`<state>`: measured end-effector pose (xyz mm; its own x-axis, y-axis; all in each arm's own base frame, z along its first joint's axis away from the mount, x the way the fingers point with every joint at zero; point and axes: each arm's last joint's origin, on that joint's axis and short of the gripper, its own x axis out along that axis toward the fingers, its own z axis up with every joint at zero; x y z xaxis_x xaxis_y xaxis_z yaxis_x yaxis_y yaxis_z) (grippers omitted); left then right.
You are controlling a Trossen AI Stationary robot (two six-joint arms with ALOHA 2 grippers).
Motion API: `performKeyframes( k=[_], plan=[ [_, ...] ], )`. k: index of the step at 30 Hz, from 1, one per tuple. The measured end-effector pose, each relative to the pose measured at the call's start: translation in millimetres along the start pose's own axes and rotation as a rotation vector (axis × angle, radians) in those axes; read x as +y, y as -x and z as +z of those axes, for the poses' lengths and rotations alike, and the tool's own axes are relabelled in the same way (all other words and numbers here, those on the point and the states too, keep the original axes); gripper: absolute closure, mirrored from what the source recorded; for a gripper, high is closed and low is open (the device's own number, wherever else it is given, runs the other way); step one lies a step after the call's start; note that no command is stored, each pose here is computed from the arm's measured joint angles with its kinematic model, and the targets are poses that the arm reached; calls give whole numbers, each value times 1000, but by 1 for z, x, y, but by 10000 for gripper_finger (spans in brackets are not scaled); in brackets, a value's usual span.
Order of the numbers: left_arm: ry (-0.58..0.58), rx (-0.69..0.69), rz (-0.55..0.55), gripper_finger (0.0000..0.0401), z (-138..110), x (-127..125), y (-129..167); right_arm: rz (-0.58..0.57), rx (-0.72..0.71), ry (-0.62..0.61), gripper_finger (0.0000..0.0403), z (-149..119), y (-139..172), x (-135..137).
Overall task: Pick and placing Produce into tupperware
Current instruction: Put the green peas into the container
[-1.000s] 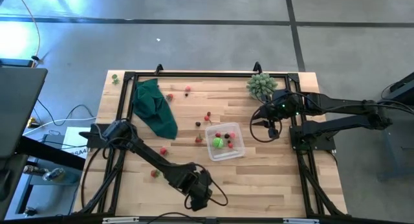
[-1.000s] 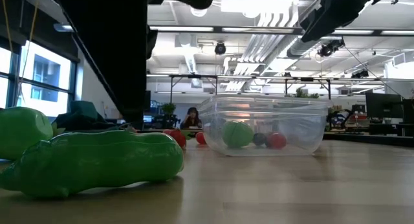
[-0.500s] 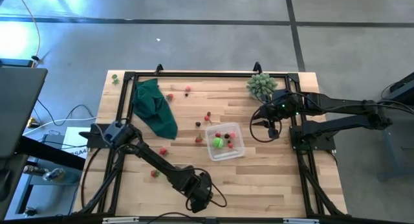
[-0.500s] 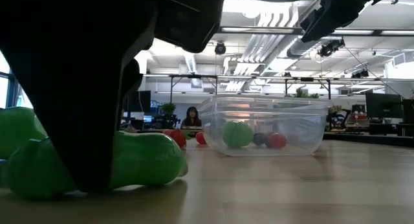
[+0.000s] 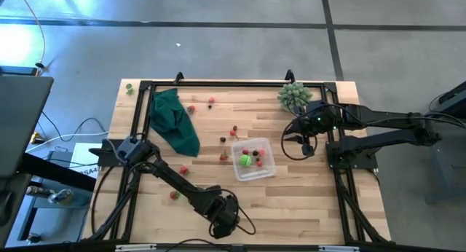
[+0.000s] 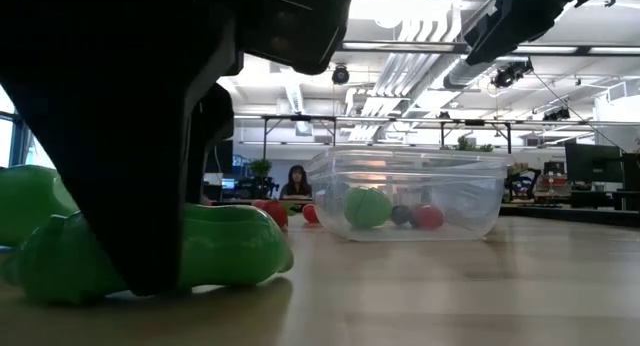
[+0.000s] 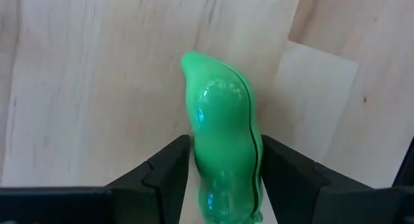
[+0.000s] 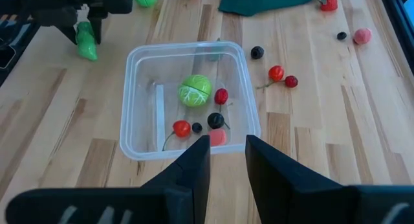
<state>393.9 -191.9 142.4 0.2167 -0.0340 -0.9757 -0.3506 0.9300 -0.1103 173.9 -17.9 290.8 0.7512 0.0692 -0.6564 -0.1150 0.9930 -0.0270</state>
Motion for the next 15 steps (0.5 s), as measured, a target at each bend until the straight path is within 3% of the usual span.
performKeyframes(
  k=[10, 15],
  plan=[
    [-4, -5, 6, 229, 1, 1, 0, 0, 0, 0, 313, 0, 0, 0],
    [-5, -5, 7, 254, 2, 2, 0, 0, 0, 0, 313, 0, 0, 0]
  ],
)
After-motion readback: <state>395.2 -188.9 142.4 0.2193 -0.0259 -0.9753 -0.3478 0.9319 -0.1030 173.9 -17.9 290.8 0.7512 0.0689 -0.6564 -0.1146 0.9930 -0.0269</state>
